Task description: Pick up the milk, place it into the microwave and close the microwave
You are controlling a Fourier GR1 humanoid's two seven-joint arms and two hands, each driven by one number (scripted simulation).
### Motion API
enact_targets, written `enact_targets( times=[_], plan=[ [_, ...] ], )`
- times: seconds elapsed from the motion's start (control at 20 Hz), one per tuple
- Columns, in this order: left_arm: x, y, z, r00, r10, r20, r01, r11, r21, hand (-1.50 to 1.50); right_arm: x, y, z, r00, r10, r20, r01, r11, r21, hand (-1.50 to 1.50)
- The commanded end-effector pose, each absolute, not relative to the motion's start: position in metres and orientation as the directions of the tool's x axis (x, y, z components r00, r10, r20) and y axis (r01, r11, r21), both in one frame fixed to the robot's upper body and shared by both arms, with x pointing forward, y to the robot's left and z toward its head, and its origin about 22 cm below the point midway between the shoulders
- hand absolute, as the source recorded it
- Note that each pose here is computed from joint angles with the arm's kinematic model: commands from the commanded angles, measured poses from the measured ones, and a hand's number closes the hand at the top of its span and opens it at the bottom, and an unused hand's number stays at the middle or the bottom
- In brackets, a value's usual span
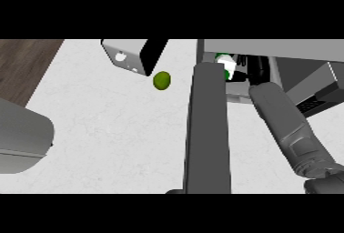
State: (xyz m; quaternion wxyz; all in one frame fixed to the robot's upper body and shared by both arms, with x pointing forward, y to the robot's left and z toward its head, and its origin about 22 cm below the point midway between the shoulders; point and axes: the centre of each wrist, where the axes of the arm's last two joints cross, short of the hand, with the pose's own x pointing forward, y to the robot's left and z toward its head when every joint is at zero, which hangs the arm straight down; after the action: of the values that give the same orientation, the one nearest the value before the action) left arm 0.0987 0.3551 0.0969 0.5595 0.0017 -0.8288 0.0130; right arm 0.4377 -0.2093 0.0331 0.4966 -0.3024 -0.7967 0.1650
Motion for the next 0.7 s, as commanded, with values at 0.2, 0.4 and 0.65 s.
enact_targets(
  times=[0.2, 0.4, 0.65],
  plan=[
    [0.109, 0.355, 0.095, -0.372, 0.017, 0.928, 0.013, 1.0, -0.013, -1.5, 0.439, -0.232, 0.036, -0.305, 0.771, 0.559, 0.437, 0.635, -0.638, 1.5],
    [0.116, 0.357, 0.097, -0.378, 0.016, 0.926, 0.01, 1.0, -0.013, -1.5, 0.434, -0.26, 0.032, -0.214, 0.816, 0.537, 0.469, 0.568, -0.677, 1.5],
    [0.117, 0.356, 0.101, -0.374, -0.01, 0.928, 0.023, 1.0, 0.02, -1.5, 0.419, -0.292, 0.015, 0.126, 0.873, 0.471, 0.569, 0.325, -0.755, -1.5]
  ],
)
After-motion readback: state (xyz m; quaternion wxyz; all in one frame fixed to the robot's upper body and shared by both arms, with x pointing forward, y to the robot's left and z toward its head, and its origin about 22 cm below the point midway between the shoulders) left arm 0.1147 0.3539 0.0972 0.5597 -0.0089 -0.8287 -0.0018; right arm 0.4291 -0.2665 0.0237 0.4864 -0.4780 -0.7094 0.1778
